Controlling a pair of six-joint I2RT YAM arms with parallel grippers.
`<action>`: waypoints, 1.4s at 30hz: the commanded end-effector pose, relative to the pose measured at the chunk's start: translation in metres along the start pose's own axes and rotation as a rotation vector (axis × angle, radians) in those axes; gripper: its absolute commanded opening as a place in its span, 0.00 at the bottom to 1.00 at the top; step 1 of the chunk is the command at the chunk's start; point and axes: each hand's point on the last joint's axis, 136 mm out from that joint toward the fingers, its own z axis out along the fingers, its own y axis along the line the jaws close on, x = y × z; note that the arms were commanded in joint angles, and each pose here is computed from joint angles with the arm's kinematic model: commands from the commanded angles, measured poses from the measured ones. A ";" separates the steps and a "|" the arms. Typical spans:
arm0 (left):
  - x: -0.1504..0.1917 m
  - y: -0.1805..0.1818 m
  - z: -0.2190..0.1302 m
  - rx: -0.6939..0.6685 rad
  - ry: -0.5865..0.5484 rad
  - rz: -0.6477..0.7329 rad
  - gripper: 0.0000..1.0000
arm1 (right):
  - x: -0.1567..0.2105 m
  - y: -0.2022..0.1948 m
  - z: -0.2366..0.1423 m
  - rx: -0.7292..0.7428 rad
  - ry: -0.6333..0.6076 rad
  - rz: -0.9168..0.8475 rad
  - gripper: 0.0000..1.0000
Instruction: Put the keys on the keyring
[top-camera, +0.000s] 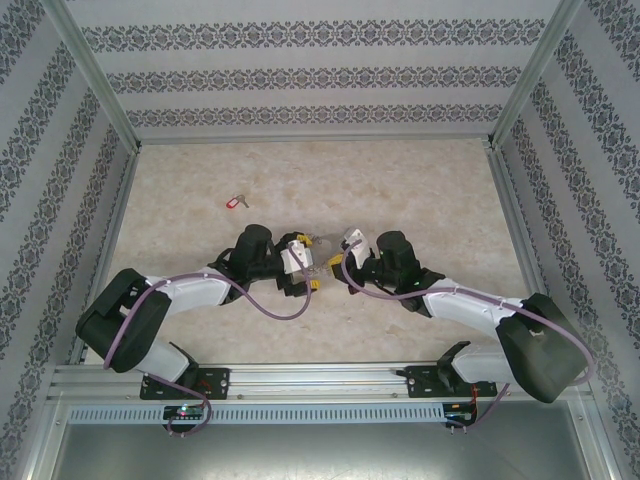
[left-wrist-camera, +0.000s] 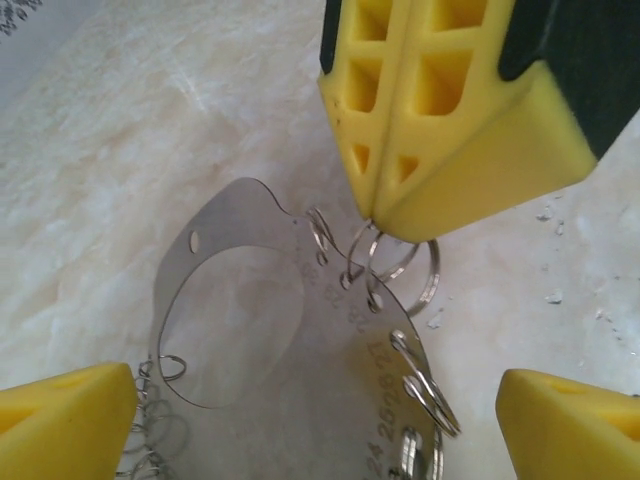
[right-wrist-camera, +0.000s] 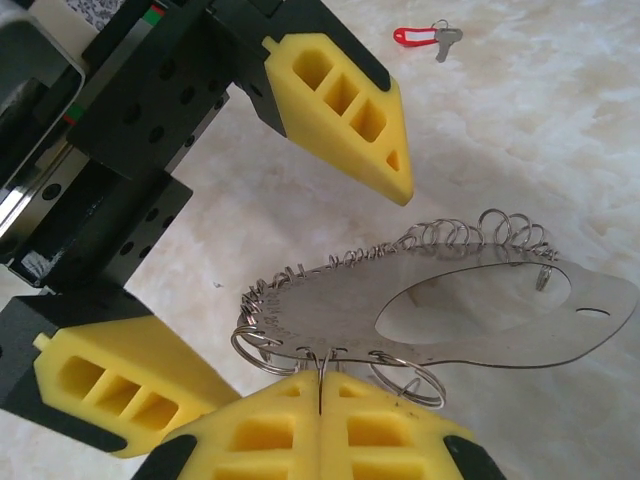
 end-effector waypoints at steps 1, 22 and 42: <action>-0.017 0.014 0.004 -0.049 -0.030 0.091 0.84 | -0.020 0.002 0.000 -0.026 -0.052 0.035 0.00; -0.010 0.006 0.016 -0.036 -0.027 0.126 0.74 | -0.031 -0.014 -0.001 0.049 -0.108 0.152 0.00; -0.003 0.025 0.019 -0.247 -0.013 0.064 0.71 | -0.047 -0.024 0.001 0.090 -0.175 0.247 0.00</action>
